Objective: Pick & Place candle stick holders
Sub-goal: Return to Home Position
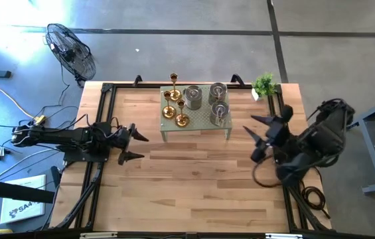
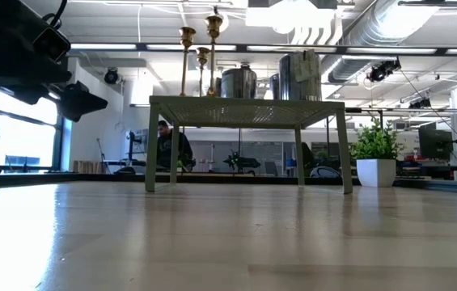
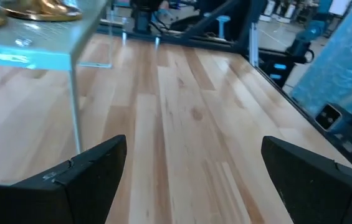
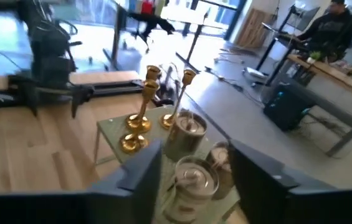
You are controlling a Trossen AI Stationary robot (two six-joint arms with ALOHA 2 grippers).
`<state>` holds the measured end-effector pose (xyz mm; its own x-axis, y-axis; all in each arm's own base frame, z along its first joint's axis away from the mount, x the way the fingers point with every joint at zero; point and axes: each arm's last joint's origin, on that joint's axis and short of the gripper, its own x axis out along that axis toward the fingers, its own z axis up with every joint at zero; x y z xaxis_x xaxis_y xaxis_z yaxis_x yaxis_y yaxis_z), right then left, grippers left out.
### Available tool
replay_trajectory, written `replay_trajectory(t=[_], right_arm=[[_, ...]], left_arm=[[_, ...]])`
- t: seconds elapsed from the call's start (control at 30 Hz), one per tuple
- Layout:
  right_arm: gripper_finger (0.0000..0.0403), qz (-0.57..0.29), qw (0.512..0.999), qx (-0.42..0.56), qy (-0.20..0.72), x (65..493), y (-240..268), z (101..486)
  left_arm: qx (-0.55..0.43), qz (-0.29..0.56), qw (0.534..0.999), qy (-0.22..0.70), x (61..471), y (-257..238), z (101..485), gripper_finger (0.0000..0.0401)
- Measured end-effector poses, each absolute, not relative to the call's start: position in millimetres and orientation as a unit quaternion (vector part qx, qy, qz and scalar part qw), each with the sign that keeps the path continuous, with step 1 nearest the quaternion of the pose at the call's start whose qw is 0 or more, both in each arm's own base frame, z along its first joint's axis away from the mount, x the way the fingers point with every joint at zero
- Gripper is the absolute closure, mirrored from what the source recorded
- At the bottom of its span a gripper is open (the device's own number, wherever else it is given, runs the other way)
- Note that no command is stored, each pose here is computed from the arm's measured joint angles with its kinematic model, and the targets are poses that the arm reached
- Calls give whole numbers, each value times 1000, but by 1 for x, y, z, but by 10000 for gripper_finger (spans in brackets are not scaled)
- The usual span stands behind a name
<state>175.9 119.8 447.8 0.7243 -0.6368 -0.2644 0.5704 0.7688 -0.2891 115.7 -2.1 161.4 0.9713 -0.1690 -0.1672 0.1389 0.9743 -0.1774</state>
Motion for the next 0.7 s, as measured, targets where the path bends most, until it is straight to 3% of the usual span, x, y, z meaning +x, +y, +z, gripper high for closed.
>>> replay_trajectory(t=[0.3,0.53,0.7], right_arm=[[389,-330,938,-20,100,118,88,379],[378,-322,944,36,70,91,61,319],[399,-306,948,73,48,88,57,286]], left_arm=[[-88,-73,991,76,116,-2,165,34],[-84,-62,992,75,116,-1,165,34],[-81,-27,994,72,117,1,165,34]])
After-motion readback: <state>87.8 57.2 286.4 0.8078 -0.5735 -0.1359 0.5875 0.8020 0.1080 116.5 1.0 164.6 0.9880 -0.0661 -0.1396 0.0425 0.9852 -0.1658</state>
